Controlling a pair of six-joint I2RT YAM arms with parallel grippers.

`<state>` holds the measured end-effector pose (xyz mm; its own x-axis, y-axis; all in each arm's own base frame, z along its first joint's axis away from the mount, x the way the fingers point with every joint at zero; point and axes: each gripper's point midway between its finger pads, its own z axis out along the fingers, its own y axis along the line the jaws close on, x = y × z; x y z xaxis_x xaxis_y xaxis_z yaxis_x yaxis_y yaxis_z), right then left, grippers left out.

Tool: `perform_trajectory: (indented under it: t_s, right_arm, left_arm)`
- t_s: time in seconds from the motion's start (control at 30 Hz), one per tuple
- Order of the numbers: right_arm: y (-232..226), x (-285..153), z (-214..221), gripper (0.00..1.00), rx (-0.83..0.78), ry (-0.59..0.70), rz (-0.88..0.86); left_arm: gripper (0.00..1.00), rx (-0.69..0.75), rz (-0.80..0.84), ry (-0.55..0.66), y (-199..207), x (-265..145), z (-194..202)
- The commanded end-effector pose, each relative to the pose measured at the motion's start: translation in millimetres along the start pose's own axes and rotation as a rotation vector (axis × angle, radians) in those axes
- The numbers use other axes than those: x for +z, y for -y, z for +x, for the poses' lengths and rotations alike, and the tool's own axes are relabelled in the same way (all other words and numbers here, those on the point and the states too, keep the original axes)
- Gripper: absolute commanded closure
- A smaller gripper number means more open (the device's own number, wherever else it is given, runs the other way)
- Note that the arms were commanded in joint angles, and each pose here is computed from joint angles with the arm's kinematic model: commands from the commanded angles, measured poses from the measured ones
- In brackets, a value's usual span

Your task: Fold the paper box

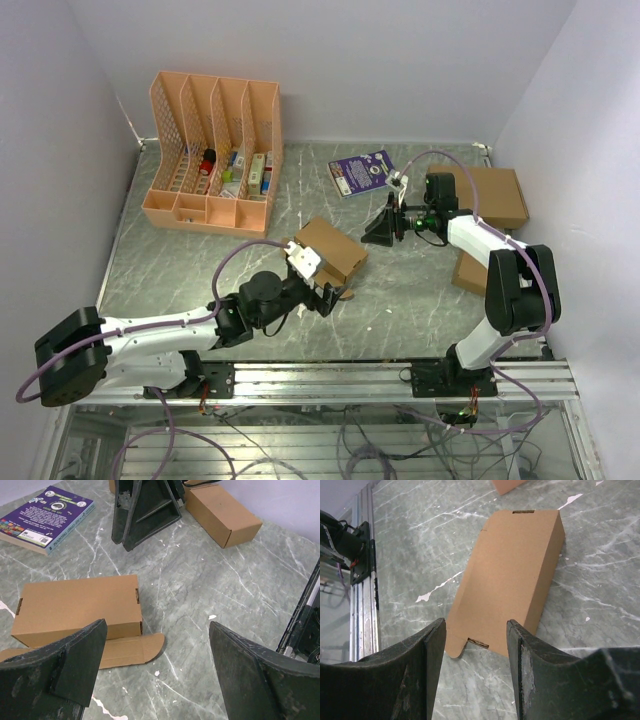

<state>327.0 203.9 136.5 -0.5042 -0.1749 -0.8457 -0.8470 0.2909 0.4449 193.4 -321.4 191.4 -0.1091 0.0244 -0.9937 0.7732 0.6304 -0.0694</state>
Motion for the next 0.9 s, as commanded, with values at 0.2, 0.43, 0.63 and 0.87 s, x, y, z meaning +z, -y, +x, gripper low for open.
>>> perform_trajectory:
  t_s: [0.2,0.43,0.63,0.87]
  right_arm:
    - [3.8,-4.0,-0.8,0.49,-0.002,0.006,0.009]
    - [3.3,-4.0,2.3,0.49,0.016,0.01,0.004]
    - [3.4,-5.8,3.1,0.49,0.03,0.019,0.001]
    - [7.6,-7.4,6.6,0.49,0.05,0.023,0.008]
  left_arm:
    - [0.07,0.008,0.002,0.017,-1.6,-0.7,-8.4]
    - [0.07,0.015,0.005,0.01,-2.4,0.5,-9.3]
    - [0.06,0.008,0.011,0.015,-1.7,1.8,-10.6]
    - [0.05,-0.007,0.01,0.014,-4.7,5.0,-6.3]
